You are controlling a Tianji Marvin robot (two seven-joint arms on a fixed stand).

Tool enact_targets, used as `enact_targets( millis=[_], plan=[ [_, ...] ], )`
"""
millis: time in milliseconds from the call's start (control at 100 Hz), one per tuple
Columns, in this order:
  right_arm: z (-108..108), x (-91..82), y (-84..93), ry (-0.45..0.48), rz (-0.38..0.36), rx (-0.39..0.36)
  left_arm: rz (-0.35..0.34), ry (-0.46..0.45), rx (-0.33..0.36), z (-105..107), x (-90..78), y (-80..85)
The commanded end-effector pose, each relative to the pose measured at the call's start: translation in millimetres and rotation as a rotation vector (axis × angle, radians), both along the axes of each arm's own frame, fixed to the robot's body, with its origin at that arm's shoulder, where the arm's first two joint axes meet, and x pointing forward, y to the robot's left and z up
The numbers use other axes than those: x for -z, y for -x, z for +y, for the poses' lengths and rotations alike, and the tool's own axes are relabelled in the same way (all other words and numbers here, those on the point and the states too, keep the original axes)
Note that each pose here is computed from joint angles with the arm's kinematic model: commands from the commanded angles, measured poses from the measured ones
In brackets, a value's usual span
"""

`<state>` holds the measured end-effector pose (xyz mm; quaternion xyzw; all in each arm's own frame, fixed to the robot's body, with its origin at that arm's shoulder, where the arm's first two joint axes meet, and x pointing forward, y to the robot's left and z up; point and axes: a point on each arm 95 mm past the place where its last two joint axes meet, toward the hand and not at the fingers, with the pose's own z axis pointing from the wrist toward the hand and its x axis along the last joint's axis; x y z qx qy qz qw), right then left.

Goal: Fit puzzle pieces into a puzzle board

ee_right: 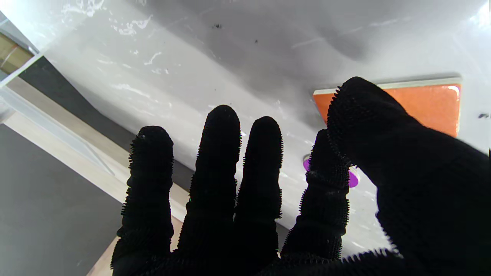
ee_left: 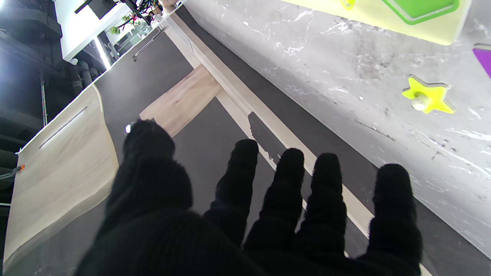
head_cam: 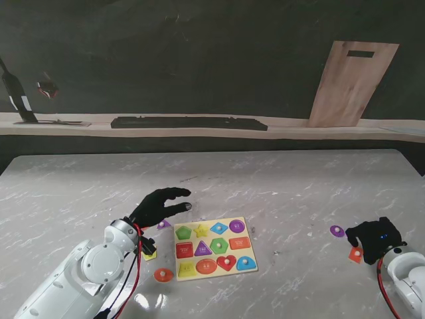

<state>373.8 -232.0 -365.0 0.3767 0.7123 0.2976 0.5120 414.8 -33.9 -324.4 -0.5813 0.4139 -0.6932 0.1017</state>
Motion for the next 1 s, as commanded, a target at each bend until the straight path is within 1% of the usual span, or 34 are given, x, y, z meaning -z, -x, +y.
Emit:
enact_targets(
  millis=[0,120,470,770,990],
  plan=[
    [-1,8.2,4.6,-0.001,0.017,0.004,0.007,0.001,0.002,-1,0.4,-0.1],
    [-1,11.3,4.6,-0.013,0.02,0.01,0.01,0.001,0.002,-1,0.5,-0.4],
    [1,11.9,7.6,-0.034,0.035,0.008,0.009,-0.001,0.004,-1,0.5,-0.4],
    [3,20.0,12.5,-0.066,0.041,0.014,0.009,-0.001,0.005,-1,-0.1,0.3],
    [8,27.2,17.3,-0.054,0.055,-0.002,0.011,-0.002,0.006,-1,-0.4,0.3]
  ],
)
